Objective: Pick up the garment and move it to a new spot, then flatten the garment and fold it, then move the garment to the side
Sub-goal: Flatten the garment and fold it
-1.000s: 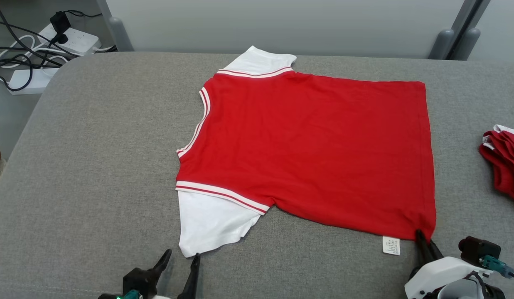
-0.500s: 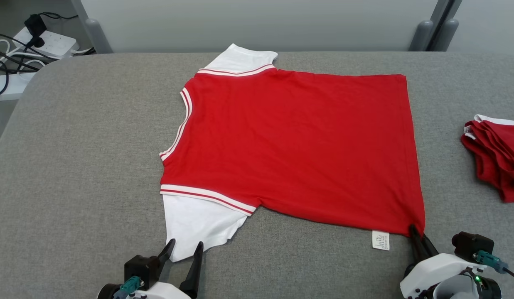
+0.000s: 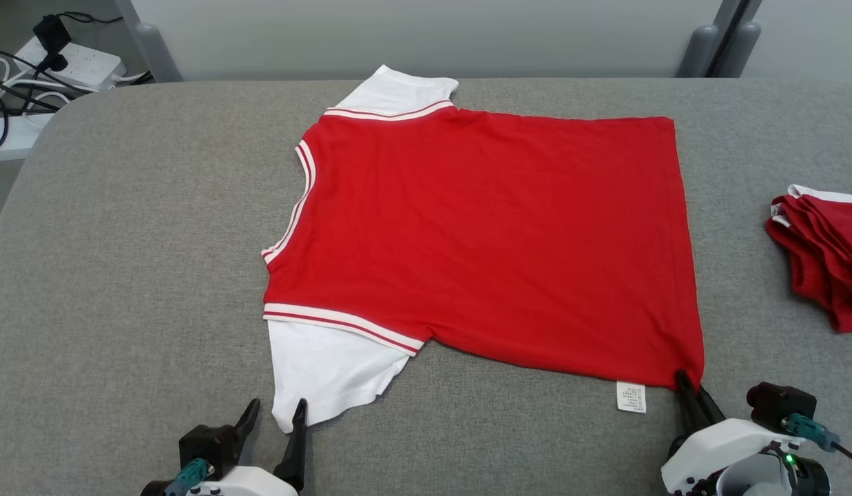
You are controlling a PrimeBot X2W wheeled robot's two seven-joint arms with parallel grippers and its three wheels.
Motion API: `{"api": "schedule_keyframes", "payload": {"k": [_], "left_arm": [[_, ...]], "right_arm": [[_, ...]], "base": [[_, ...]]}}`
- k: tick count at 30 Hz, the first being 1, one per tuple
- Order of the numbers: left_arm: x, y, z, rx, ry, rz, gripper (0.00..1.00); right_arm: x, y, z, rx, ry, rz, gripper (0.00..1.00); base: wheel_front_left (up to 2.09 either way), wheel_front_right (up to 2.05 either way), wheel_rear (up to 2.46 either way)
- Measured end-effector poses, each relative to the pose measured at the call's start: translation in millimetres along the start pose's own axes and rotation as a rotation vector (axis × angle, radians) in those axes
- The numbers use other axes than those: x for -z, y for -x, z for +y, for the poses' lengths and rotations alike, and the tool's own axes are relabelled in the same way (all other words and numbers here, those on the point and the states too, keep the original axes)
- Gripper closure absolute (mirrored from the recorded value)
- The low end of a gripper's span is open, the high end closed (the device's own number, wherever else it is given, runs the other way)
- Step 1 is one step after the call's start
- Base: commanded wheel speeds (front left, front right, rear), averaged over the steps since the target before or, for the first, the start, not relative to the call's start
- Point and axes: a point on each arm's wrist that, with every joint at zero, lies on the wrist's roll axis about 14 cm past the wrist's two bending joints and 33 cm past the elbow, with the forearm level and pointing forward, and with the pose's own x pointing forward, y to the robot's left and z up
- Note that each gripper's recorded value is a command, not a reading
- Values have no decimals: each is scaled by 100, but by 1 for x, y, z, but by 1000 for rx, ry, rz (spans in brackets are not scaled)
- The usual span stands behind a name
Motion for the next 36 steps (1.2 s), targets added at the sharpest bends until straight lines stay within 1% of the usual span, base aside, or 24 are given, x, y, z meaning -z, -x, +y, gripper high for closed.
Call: {"api": "schedule_keyframes", "payload": {"k": [7, 10, 12, 13, 14, 15, 18, 19, 20, 21, 22, 23, 24, 28, 36], "left_arm": [[21, 5, -1, 1, 10, 69, 0], [25, 5, -3, 7, 17, 75, 0], [26, 4, -4, 10, 32, 80, 11], [26, 3, -4, 10, 34, 80, 13], [26, 3, -4, 10, 38, 80, 19], [25, 1, -4, 11, 44, 78, 25], [21, -2, -10, 33, 58, 72, 52], [22, -2, -12, 41, 60, 73, 58], [22, -2, -13, 43, 65, 74, 66], [22, -1, -13, 45, 64, 75, 72], [22, -1, -14, 50, 67, 72, 72], [21, -1, -15, 52, 71, 71, 84], [21, -1, -15, 52, 72, 70, 100], [12, 0, -18, 72, 82, 40, 100], [1, 9, -17, 74, 88, -8, 100]], "right_arm": [[0, 1, 0, -4, 10, 1, 100], [-1, 2, -2, -1, 12, -1, 100], [-2, 2, -3, 2, 13, -3, 100], [-2, 3, -5, 4, 14, -3, 100], [-2, 3, -6, 6, 15, -3, 100], [-2, 3, -6, 8, 15, -3, 100], [-2, 3, -7, 9, 15, -3, 100], [-2, 3, -6, 7, 16, -2, 100], [-2, 3, -6, 5, 18, -1, 100], [-2, 2, -5, 2, 19, -1, 100], [-2, 2, -4, -1, 21, -1, 100], [-2, 2, -2, -6, 22, -1, 100], [-3, 1, 0, -12, 23, -4, 100], [-5, 1, 4, -27, 26, -10, 100], [-15, 5, 9, -47, 43, -37, 100]], "base": [[0, 0, 0], [0, 0, 0], [0, 0, 0], [0, 0, 0], [0, 0, 0], [0, 0, 0], [0, 0, 0], [0, 0, 0], [0, 0, 0], [0, 0, 0], [0, 0, 0], [0, 0, 0], [0, 0, 0], [0, 0, 0], [0, 0, 0]]}}
